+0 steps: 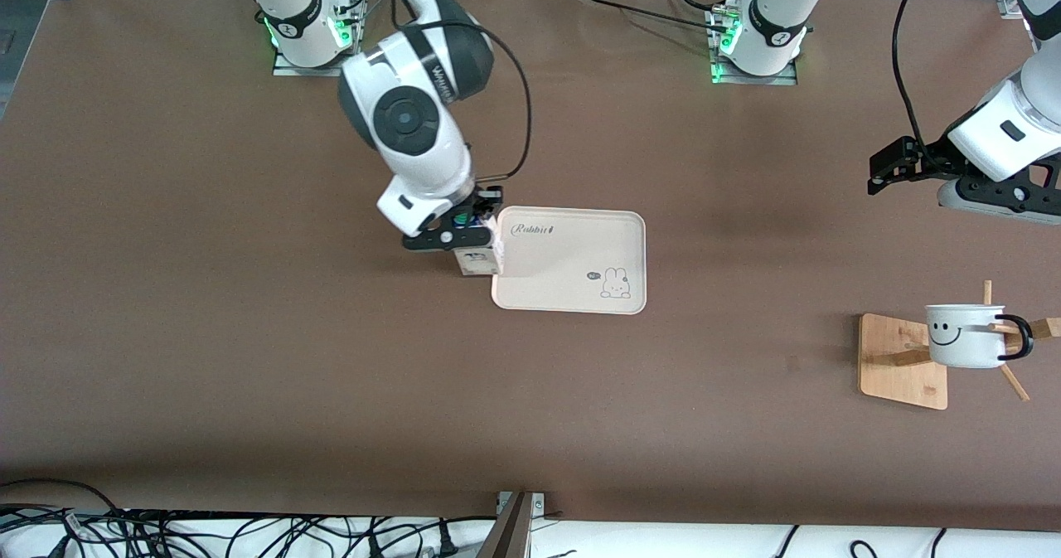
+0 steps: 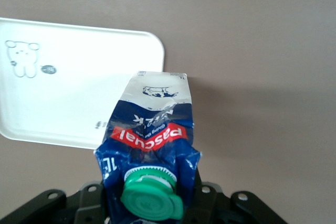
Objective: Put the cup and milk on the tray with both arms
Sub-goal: 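Carry the milk carton with the right gripper over the tray, then lower the milk carton onto the tray and open the right gripper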
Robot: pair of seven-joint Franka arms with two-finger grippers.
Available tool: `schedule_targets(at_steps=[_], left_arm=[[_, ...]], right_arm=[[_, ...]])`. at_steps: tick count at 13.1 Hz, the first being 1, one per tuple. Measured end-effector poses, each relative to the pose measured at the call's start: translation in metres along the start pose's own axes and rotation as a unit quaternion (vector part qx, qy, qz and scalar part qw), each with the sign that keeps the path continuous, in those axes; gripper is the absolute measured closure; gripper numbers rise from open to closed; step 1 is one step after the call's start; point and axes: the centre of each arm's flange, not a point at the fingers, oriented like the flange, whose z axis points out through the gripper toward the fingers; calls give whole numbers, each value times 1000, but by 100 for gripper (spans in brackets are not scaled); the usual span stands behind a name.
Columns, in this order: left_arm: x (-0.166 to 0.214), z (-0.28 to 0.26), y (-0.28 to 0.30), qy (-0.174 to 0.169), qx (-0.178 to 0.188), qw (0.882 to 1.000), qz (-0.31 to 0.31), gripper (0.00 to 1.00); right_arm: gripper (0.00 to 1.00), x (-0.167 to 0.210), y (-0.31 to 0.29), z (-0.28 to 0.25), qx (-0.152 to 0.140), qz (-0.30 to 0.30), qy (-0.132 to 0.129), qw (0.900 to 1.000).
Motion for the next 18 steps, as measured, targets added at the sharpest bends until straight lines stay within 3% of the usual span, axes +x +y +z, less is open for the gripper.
schedule_targets(at_steps=[5,15,16,18], left_arm=[[0,0,0,0,0,1000,0,0],[0,0,0,0,0,1000,0,0],[0,0,0,0,0,1000,0,0],[0,0,0,0,0,1000,0,0]], right_arm=[[46,-5,-51,34,0,12,16,1000],[45,3,-52,59,-7,21,17,1000],[41,3,-52,59,-7,21,18,1000],[20,3,-52,59,-5,21,20,1000]])
